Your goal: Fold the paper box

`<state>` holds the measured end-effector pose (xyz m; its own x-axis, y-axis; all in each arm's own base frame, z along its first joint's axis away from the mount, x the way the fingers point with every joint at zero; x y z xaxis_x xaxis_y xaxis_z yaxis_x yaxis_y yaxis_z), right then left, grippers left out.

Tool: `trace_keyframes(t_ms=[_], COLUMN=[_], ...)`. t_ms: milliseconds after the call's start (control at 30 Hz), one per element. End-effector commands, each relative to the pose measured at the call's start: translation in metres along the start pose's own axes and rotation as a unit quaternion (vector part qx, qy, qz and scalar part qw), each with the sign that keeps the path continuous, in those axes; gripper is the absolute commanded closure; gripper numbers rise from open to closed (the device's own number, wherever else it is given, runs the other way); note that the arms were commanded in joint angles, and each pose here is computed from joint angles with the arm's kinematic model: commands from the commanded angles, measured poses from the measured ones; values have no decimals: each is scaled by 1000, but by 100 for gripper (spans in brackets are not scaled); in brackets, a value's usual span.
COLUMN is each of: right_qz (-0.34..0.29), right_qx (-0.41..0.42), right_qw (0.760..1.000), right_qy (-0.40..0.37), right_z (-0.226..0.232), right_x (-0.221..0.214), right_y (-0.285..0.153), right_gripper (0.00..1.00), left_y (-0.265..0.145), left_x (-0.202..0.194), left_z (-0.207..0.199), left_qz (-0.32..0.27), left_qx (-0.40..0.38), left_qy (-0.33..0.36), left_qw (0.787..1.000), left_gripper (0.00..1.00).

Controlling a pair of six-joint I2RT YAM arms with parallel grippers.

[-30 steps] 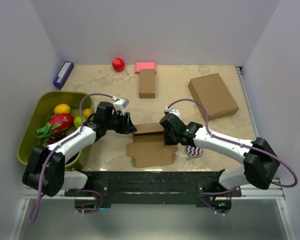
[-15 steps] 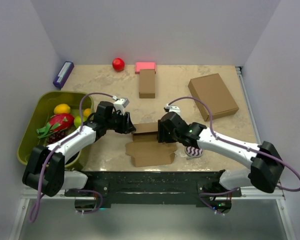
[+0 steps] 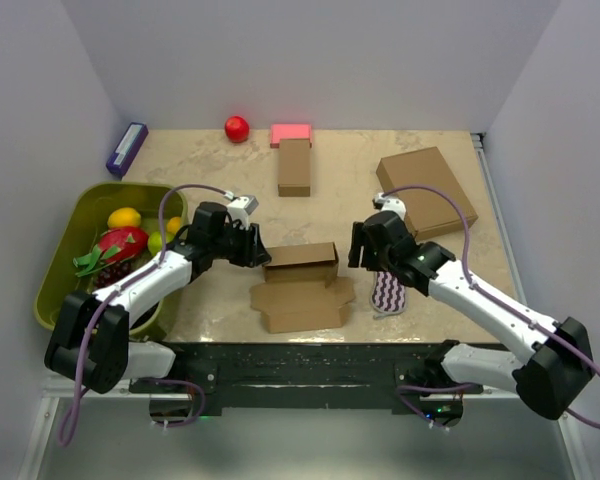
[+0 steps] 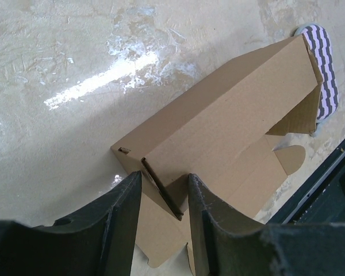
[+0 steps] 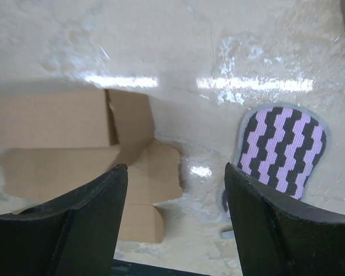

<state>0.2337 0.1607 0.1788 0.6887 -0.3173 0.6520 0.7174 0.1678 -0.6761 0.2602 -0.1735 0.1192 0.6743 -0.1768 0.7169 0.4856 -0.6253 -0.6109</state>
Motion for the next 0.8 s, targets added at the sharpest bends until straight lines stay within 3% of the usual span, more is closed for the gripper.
trace_keyframes(t_ms=[0, 167, 400, 600, 767], right_qz=[43, 7, -27, 4, -32], right_qx=[10, 113, 132, 115, 138], right_qw=[998, 993, 987, 986, 979], right_qy=[-46, -45, -89, -123, -147], right_z=[-12, 1, -6, -3, 13], right_x=[-33, -41, -54, -74, -76], right_y=[20, 22, 27, 43, 41], right_gripper=[28, 25, 22, 27, 29], left_y=[-5, -5, -7, -7, -7], left_x=[-3, -2, -1, -1, -1], left_z=[12, 9, 10, 10, 11], left_qz=[14, 13, 9, 10, 10], left_qx=[40, 31, 36, 36, 37], left_qy=[20, 21, 24, 26, 29], left_qw=[999, 999, 999, 999, 999], left_gripper=[58, 58, 58, 58, 58])
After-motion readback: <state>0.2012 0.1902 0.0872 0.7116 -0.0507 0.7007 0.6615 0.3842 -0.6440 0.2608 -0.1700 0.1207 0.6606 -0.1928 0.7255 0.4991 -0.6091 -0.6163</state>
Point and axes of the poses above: each gripper's point midway between its finger pads, its own y axis out along the fingers, its own z axis along the line the jaws close on, x = y × z, the point moved 4 cm from there along -y, back along the fingers, and after that the axes turned 10 degrees about y, right-handed, at the moved point
